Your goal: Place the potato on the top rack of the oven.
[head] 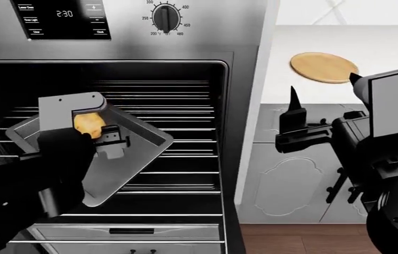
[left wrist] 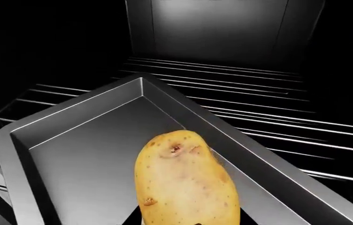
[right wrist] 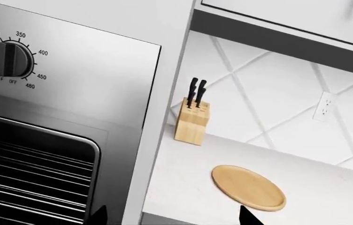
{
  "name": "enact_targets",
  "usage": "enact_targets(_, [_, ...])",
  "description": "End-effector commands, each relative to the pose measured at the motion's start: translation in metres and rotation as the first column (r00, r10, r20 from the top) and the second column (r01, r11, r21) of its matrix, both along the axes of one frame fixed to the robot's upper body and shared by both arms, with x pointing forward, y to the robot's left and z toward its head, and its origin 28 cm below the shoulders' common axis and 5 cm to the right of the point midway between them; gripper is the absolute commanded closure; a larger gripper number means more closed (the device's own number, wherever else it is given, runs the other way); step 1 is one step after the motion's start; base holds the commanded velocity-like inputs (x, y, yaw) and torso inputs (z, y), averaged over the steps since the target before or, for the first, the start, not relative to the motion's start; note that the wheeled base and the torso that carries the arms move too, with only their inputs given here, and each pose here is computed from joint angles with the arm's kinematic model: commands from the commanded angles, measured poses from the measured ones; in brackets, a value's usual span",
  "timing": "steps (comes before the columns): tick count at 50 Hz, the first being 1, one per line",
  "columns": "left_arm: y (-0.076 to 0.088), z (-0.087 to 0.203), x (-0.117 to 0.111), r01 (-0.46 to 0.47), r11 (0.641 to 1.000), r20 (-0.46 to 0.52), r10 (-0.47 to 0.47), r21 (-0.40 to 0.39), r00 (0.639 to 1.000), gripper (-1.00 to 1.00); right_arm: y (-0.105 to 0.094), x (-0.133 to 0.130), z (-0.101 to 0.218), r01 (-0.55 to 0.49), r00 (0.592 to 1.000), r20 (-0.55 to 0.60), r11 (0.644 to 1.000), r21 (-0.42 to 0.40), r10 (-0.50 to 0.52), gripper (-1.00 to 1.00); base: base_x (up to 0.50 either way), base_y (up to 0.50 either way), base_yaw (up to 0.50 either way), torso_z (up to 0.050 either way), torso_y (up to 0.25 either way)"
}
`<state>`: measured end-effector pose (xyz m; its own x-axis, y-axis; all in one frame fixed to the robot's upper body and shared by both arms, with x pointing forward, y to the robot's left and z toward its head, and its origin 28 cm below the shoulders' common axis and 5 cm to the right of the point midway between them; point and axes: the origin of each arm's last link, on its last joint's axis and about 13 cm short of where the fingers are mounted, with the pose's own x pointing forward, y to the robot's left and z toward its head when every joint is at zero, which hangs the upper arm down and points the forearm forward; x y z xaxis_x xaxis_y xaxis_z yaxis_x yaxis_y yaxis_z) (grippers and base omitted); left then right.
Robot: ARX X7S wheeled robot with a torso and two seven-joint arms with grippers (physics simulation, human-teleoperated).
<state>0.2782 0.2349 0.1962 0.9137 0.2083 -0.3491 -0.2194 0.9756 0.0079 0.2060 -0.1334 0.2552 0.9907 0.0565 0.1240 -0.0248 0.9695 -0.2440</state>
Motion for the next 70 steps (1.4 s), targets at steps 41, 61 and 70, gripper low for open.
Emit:
enact_targets(41, [0.0, 0.029, -0.028, 0.058, 0.998, 0.087, -0.055, -0.029, 0.995, -1.0, 0.0, -0.01, 0.003, 0.005, 1.0, 0.023, 1.0, 0.011, -0.005, -1.0, 0.0, 0.0, 0.0, 0.0, 0.0])
enact_targets(61, [-0.001, 0.05, -0.088, 0.149, 0.989, 0.183, -0.144, -0.014, 0.973, -1.0, 0.003, -0.034, 0.009, 0.005, 0.998, 0.059, 1.0, 0.026, -0.006, -1.0, 0.0, 0.0, 0.0, 0.0, 0.0])
enact_targets(70, [0.001, 0.058, -0.103, 0.161, 0.987, 0.216, -0.156, -0.002, 0.964, -1.0, 0.007, -0.046, 0.011, -0.002, 0.998, 0.07, 1.0, 0.025, 0.0, -1.0, 0.0, 0.0, 0.0, 0.0, 0.0])
